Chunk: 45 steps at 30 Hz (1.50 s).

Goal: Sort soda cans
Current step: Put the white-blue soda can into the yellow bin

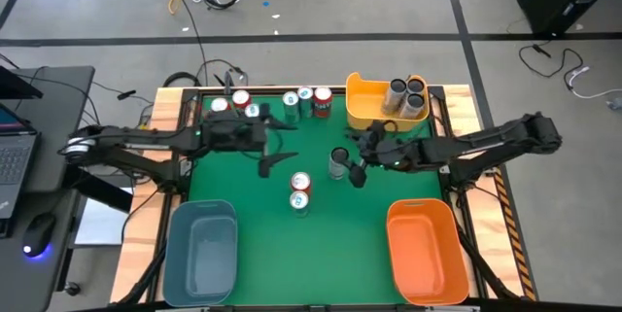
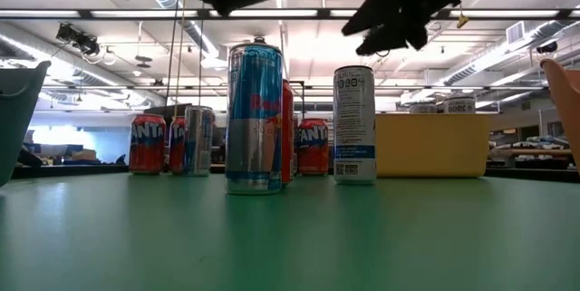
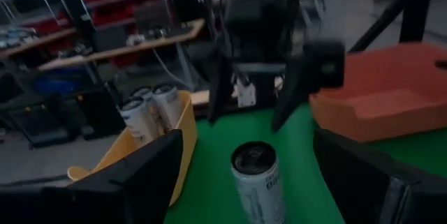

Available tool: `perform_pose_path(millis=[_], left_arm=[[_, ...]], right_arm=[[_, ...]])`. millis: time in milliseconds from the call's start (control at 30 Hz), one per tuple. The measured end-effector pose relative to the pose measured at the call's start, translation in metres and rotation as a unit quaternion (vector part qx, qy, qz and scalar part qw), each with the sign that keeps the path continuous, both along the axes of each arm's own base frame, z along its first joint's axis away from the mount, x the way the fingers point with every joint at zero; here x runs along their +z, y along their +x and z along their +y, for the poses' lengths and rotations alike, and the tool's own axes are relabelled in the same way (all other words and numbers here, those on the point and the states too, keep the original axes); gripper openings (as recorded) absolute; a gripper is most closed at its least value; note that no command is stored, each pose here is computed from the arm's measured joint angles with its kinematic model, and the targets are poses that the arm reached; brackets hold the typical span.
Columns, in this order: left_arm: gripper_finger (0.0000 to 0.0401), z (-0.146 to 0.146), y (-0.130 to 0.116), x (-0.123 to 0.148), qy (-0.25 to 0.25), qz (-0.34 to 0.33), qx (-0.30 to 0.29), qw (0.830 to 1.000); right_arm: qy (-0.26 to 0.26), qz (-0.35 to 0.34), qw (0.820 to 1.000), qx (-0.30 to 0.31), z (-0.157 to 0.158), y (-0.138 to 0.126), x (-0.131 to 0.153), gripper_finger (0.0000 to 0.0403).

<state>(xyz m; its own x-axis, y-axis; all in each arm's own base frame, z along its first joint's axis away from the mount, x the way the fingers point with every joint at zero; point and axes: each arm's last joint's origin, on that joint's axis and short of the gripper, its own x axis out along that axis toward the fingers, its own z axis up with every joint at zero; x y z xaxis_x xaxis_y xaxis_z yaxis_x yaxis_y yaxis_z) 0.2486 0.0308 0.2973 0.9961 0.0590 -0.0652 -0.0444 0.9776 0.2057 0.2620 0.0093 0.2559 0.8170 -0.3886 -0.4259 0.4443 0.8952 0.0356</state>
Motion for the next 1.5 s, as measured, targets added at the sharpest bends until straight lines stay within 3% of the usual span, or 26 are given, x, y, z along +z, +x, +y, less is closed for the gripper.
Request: perform_pose_path(millis=[100, 333, 567, 900, 1233, 1500], left_arm=[[0.0325, -0.002, -0.019, -0.006, -0.011, -0.038, 0.002, 0.999], [0.0325, -0.004, -0.042, -0.019, -0.026, -0.051, 0.029, 0.998], [0.0325, -0.004, -0.045, -0.028, -0.028, -0.039, 0.044, 0.998], [0.0325, -0.003, -0.045, -0.028, -0.029, -0.038, 0.045, 0.998], [0.0325, -0.004, -0.045, -0.028, -0.03, -0.037, 0.045, 0.998], [0.0325, -0.004, -0.045, -0.028, -0.037, -0.036, 0.045, 0.998]], right_arm=[[0.003, 0.013, 1.0, -0.001, 0.002, 0.008, -0.011, 0.0365], [0.012, 0.027, 1.0, -0.004, 0.009, 0.023, -0.031, 0.0371], [0.006, 0.028, 0.999, -0.038, 0.009, 0.032, -0.043, 0.0346], [0.006, 0.019, 1.0, -0.023, 0.011, 0.025, -0.034, 0.0303], [-0.017, -0.017, 1.0, -0.01, 0.011, 0.022, -0.002, 0.0342], [0.013, 0.037, 0.999, -0.026, 0.01, 0.017, -0.016, 0.0365]])
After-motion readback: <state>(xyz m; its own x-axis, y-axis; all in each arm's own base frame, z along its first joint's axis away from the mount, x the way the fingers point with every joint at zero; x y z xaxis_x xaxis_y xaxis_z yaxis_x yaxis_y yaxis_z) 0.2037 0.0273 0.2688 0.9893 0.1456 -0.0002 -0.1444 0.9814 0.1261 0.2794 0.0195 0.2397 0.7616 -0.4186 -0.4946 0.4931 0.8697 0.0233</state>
